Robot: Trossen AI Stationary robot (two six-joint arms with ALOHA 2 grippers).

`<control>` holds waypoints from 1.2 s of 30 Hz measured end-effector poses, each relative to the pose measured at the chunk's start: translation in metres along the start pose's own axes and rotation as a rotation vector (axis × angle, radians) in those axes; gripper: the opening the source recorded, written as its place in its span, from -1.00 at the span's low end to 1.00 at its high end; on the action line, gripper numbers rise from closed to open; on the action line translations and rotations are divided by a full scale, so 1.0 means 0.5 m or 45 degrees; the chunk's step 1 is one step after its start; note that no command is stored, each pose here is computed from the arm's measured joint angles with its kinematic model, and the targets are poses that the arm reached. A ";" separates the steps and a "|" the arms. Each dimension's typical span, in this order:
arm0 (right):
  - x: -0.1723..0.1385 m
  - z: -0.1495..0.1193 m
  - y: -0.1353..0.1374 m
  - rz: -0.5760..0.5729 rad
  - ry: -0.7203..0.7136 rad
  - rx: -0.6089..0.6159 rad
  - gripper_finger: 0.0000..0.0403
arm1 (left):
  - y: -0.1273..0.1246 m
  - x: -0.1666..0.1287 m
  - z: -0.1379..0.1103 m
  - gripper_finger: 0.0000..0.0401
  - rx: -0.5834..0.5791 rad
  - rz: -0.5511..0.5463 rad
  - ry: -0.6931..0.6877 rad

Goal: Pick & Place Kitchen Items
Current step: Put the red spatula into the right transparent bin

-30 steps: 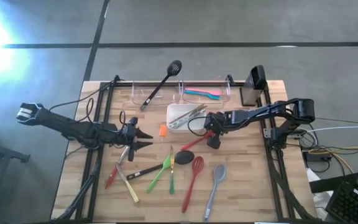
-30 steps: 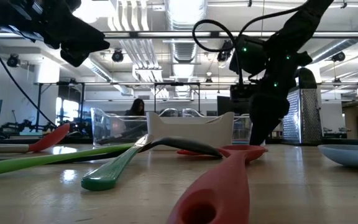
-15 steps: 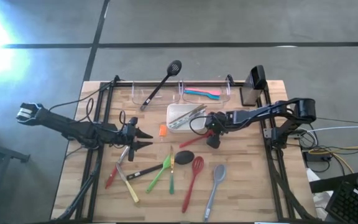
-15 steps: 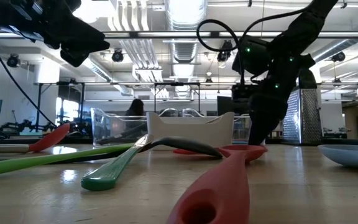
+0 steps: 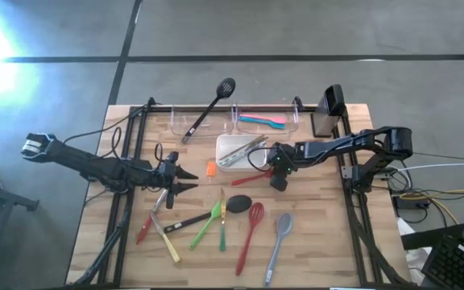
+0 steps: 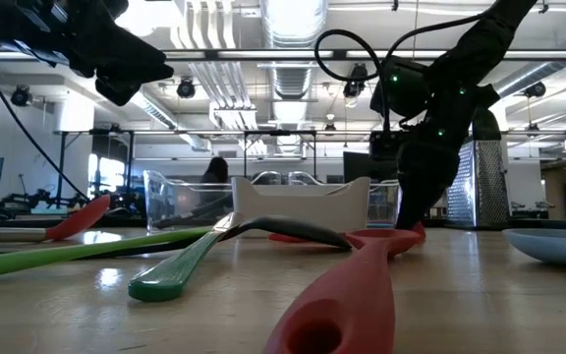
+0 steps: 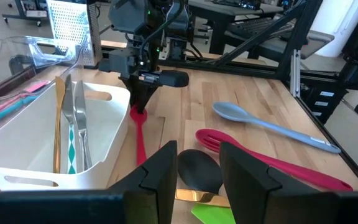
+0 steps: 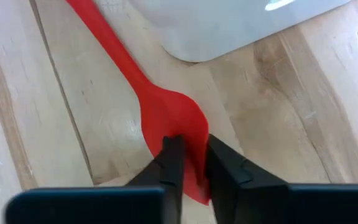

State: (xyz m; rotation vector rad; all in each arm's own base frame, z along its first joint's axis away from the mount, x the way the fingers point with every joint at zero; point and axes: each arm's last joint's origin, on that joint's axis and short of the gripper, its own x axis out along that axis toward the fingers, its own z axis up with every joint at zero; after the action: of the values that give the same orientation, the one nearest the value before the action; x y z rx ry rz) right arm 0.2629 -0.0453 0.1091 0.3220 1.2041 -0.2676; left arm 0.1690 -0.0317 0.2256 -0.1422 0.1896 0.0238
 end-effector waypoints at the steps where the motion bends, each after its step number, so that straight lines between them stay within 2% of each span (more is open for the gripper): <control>1: -0.001 0.000 0.000 0.000 -0.001 -0.001 -0.89 | 0.000 0.000 0.000 -0.38 0.000 0.000 0.000; 9: -0.038 -0.001 0.003 0.050 -0.041 -0.007 -0.95 | 0.000 0.000 0.000 -0.38 0.000 0.000 0.000; 14: -0.086 -0.014 0.012 0.200 -0.042 -0.008 -0.96 | 0.000 0.000 0.000 -0.38 0.000 0.000 0.000; 17: -0.115 -0.013 0.017 0.240 -0.099 -0.004 -0.96 | 0.000 0.000 0.000 -0.38 0.000 0.000 0.000; 30: -0.201 -0.026 0.047 0.316 -0.281 -0.007 -0.96 | 0.000 0.000 -0.001 -0.38 0.001 0.001 0.002; 36: -0.232 -0.026 0.034 0.243 -0.400 -0.010 -0.96 | 0.000 0.000 -0.001 -0.38 0.000 0.000 0.001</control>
State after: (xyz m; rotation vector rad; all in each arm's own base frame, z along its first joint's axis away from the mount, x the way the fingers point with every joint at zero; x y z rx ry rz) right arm 0.2189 -0.0210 0.2159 0.3709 0.8584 -0.1410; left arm 0.1689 -0.0317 0.2252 -0.1419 0.1902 0.0239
